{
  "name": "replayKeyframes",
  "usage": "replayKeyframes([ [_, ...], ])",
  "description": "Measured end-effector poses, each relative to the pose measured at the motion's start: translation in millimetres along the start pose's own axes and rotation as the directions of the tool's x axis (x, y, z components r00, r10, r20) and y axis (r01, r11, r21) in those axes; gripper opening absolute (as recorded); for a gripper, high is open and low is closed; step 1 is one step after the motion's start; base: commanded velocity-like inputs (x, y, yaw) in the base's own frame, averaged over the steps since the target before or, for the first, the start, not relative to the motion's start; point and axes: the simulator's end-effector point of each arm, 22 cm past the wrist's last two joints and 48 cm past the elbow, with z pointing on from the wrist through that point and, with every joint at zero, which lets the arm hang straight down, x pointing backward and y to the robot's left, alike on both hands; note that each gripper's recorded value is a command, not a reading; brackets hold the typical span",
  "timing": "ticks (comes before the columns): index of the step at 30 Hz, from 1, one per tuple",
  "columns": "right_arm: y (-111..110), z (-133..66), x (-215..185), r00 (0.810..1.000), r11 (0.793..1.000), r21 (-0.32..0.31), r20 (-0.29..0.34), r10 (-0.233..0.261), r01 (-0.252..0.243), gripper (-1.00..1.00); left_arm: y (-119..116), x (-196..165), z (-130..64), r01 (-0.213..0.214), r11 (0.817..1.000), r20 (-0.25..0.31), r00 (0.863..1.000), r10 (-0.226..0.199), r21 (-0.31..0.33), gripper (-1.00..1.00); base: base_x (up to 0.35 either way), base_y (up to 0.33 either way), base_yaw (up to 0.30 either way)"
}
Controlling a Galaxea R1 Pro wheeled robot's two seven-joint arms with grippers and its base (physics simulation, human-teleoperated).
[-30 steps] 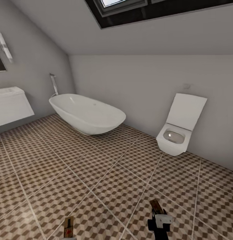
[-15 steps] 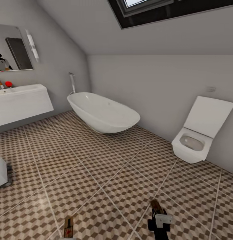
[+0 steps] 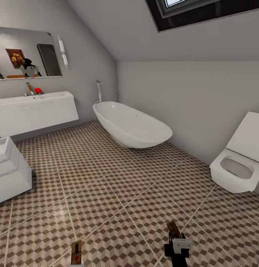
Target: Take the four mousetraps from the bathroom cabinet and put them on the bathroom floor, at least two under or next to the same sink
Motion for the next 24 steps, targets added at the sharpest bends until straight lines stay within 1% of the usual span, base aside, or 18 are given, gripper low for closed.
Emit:
replayKeyframes([
  [17,-0.1,0.0,0.0,1.000,1.000,0.001,0.000,0.000,0.000,-1.00,0.0,0.0,0.0,0.000,1.000,0.000,1.000,0.000,0.000,-1.00,0.004,-0.002,0.286],
  [24,0.0,-0.2,-0.3,1.000,1.000,0.000,0.001,0.000,0.000,-1.00,-0.2,-0.1,-0.3,0.001,1.000,0.000,1.000,-0.001,0.000,-1.00,0.220,-0.131,0.286],
])
